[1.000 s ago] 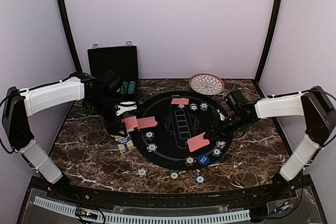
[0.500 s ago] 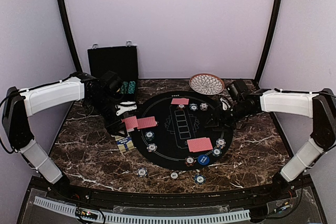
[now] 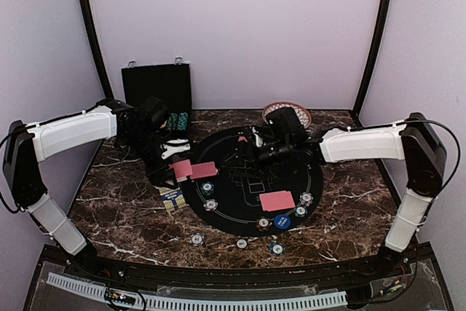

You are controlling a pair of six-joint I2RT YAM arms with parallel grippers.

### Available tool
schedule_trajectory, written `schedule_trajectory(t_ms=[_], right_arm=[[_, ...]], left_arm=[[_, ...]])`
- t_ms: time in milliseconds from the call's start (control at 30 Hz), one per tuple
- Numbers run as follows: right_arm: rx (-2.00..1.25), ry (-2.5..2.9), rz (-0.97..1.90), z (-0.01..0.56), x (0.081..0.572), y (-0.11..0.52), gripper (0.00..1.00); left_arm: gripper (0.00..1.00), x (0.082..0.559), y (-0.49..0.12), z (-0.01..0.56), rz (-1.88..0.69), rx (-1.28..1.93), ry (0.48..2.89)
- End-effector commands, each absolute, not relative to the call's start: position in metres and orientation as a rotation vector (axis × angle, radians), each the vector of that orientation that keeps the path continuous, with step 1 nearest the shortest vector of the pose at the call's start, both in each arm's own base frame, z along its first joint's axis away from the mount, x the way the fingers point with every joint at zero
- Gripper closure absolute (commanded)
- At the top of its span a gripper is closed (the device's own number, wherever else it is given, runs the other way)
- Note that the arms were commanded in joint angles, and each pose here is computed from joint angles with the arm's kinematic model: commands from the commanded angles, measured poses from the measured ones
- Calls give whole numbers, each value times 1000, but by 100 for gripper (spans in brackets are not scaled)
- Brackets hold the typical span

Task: Distribute texas hold em gaming equipment

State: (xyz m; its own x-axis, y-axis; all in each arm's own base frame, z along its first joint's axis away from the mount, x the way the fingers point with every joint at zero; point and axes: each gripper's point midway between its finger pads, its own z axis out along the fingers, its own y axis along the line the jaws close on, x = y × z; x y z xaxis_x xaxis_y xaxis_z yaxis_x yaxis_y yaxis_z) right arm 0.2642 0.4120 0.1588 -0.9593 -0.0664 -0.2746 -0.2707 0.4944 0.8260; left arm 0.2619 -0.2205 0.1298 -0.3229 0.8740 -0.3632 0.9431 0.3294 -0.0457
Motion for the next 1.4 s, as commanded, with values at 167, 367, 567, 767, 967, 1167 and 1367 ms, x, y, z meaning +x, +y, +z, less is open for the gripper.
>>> schedule_trajectory(t_ms=[167, 367, 567, 767, 967, 1167, 1367], right_arm=[[-424, 2373, 1763, 197, 249, 496, 21], [-458, 2374, 1824, 193, 238, 517, 21], [-464, 2370, 1849, 192, 236, 525, 21], [-464, 2379, 1872, 188, 235, 529, 21], [-462, 2394, 1875, 183, 236, 532, 22], [-443, 2425, 1845, 170, 242, 534, 23], [-404, 2428, 1832, 163, 257, 537, 23]], left_arm=[[88, 263, -225, 153, -393, 1605, 2282], [88, 263, -225, 151, -394, 1609, 2286], [88, 262, -225, 150, -395, 1610, 2288], [88, 262, -225, 150, -395, 1610, 2287], [88, 262, -224, 151, -394, 1612, 2284], [88, 261, -224, 152, -395, 1612, 2286], [88, 259, -224, 151, -398, 1613, 2288]])
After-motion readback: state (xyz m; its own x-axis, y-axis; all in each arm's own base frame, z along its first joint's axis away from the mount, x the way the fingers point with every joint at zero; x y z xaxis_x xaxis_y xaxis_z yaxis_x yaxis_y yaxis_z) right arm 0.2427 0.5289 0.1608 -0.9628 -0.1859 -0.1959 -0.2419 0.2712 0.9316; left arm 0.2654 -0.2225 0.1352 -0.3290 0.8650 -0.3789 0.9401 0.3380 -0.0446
